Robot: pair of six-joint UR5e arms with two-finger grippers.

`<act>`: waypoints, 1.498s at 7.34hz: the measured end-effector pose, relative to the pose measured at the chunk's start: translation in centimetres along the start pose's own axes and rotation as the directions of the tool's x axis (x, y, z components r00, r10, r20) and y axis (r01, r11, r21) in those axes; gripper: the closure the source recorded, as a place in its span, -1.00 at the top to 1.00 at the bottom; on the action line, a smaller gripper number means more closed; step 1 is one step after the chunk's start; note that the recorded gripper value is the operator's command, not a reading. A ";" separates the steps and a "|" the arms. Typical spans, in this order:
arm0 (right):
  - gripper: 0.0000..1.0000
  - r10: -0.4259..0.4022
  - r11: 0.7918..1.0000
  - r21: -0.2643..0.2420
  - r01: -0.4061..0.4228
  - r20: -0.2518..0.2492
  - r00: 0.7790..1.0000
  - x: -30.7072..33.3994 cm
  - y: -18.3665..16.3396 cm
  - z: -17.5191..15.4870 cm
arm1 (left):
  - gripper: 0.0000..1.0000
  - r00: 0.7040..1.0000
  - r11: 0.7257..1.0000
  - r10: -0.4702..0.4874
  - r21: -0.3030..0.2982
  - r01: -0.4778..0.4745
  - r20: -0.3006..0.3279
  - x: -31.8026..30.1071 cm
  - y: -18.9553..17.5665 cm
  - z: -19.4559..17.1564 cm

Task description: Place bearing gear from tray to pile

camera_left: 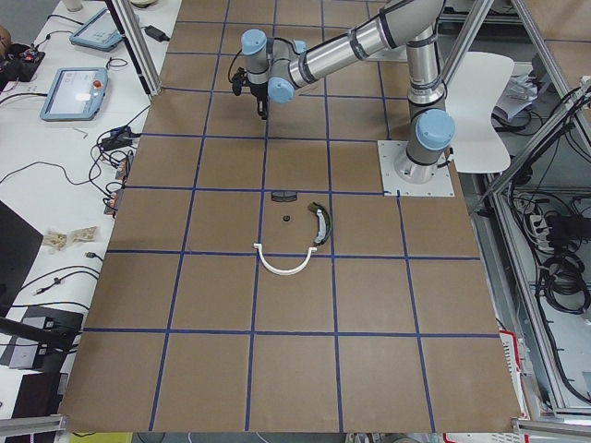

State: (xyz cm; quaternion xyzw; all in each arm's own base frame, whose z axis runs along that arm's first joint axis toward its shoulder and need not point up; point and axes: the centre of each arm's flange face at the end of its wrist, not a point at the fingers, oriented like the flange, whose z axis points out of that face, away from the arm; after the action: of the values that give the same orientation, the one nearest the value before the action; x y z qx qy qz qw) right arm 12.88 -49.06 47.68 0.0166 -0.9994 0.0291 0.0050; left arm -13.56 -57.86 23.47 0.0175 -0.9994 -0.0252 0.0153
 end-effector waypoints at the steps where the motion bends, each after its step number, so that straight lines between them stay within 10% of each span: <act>1: 1.00 0.001 1.000 0.000 -0.001 0.001 1.000 0.0 0.0 0.0 | -1.00 0.999 0.999 -0.031 -0.007 0.031 -0.007 -6.3 -0.9 -1.3; 6: 1.00 0.001 1.000 -0.002 -0.001 0.009 1.000 -0.2 0.0 0.1 | -1.00 1.000 0.994 -0.011 -0.107 0.011 -0.003 -36.5 3.3 -0.8; 11: 1.00 0.000 1.000 0.013 0.000 0.011 1.000 -0.2 -0.2 0.0 | -0.89 0.999 0.989 -0.007 -0.145 0.001 -0.037 -40.0 5.1 2.7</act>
State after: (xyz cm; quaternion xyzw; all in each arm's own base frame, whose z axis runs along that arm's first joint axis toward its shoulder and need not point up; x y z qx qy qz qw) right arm 13.08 -49.21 47.70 0.0167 -0.9992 0.0356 -0.0006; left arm 26.11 -51.20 19.82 0.0189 -0.9944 -0.0975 0.0350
